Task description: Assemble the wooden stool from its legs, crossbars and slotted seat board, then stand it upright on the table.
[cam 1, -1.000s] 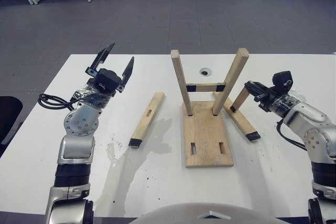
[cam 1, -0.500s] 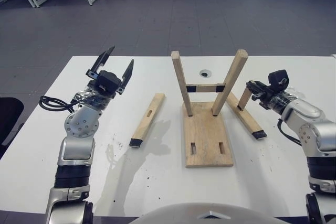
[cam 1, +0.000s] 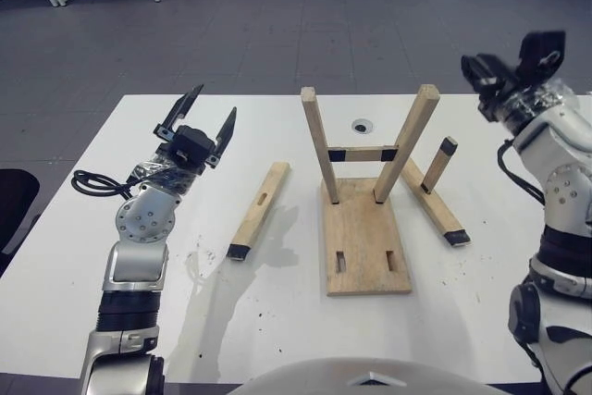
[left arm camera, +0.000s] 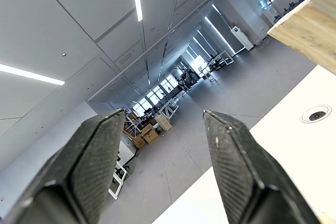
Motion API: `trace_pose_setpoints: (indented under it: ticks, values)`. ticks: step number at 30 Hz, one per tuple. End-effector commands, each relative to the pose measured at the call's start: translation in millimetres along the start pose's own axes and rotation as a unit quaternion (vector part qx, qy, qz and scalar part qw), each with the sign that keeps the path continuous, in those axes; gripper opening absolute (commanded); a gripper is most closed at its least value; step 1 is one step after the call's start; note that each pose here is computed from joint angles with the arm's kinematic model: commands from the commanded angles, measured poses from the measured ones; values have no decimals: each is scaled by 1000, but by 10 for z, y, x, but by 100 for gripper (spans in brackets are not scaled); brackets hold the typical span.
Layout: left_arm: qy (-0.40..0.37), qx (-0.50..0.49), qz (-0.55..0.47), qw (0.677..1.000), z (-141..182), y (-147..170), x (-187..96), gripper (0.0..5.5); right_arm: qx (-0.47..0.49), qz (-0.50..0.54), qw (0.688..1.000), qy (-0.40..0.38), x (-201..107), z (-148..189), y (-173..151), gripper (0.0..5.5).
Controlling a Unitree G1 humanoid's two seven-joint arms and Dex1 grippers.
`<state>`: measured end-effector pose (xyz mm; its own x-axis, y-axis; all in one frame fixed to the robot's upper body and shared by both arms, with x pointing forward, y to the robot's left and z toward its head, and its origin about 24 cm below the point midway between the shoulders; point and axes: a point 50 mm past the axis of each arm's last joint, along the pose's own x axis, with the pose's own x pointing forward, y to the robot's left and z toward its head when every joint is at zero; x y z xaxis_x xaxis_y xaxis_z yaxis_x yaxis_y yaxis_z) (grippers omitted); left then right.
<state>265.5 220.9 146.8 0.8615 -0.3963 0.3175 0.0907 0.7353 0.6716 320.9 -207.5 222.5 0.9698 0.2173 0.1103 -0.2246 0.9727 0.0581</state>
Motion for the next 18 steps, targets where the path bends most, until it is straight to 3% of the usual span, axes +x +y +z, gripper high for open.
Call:
trace_pose_setpoints:
  ticks: [1,5,7,10,14,16,18]
  values:
    - [5,0,0,1000,-18,-3,15,273,4,-23,998,58,156,-408,-44,136]
    - [8,-2,1,1000,-35,-1,9,273,-15,-32,976,216,6,-1373,-124,136]
    - [9,-3,1,1000,-40,-2,5,273,-9,-45,972,229,-51,-1484,-190,136]
    - [12,-3,1,1000,-46,1,-11,273,2,-46,984,169,24,-1215,-220,136]
    - [12,-4,1,1000,-41,-4,-18,273,24,-37,998,33,34,-592,-144,136]
    - [13,-6,2,1000,-39,-13,-29,273,18,-44,999,-12,-119,-378,-176,136]
    - [15,-7,3,1000,-38,-24,-56,273,13,-51,999,-7,-303,-376,-232,136]
